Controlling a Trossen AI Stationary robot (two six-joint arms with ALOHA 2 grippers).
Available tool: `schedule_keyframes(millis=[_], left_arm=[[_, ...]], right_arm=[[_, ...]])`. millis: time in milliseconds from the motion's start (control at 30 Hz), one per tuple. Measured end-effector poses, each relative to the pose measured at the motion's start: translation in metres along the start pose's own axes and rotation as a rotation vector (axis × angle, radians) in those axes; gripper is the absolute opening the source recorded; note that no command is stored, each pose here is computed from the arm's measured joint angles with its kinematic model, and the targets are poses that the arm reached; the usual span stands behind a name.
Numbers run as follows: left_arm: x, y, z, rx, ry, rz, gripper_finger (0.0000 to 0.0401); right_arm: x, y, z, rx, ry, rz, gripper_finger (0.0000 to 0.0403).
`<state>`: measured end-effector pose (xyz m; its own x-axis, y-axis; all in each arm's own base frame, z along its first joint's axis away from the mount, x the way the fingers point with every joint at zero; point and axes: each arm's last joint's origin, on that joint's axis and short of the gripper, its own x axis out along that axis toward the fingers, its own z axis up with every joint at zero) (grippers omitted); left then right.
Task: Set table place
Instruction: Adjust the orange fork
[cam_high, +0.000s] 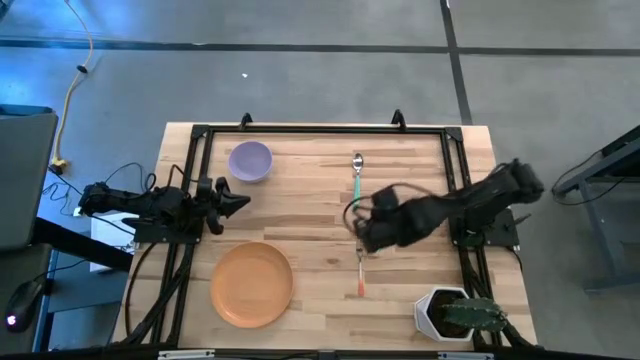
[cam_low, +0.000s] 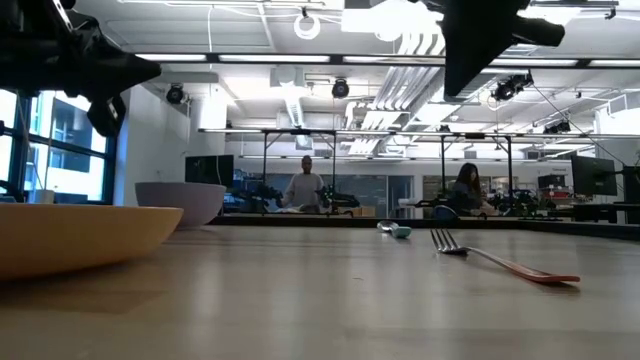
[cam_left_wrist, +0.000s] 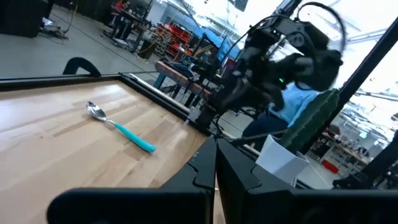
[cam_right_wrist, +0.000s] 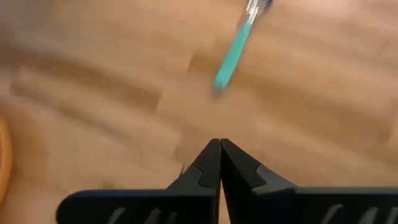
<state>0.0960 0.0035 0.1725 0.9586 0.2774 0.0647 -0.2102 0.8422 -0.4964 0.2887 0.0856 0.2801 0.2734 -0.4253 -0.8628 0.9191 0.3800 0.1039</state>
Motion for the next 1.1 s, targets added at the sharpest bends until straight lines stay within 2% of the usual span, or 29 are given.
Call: schedule_keyframes(millis=[200, 400, 600, 733, 933, 1100], left_arm=[[0.0, 0.0, -0.001, 0.022, 0.019, -0.023, 0.0001], [0.0, -0.001, -0.001, 0.024, 0.033, -0.045, 0.0001], [0.0, -0.001, -0.002, 0.025, 0.044, -0.062, 0.0001], [0.0, -0.001, -0.002, 0.033, 0.045, -0.064, 0.0001], [0.0, -0.001, -0.002, 0.049, 0.045, -0.065, 0.0001], [0.0, -0.002, -0.002, 0.051, 0.05, -0.072, 0.0001]], right_arm=[[0.004, 0.039, -0.023, -0.043, 0.195, -0.076, 0.0006], [0.021, 0.059, -0.043, -0.009, 0.272, -0.156, 0.0048], [0.045, 0.066, -0.066, 0.077, 0.297, -0.21, 0.0107], [0.055, 0.07, -0.08, 0.115, 0.305, -0.216, 0.013], [0.078, 0.081, -0.102, 0.166, 0.325, -0.085, 0.014], [0.092, 0.07, -0.11, 0.166, 0.329, -0.145, 0.014]])
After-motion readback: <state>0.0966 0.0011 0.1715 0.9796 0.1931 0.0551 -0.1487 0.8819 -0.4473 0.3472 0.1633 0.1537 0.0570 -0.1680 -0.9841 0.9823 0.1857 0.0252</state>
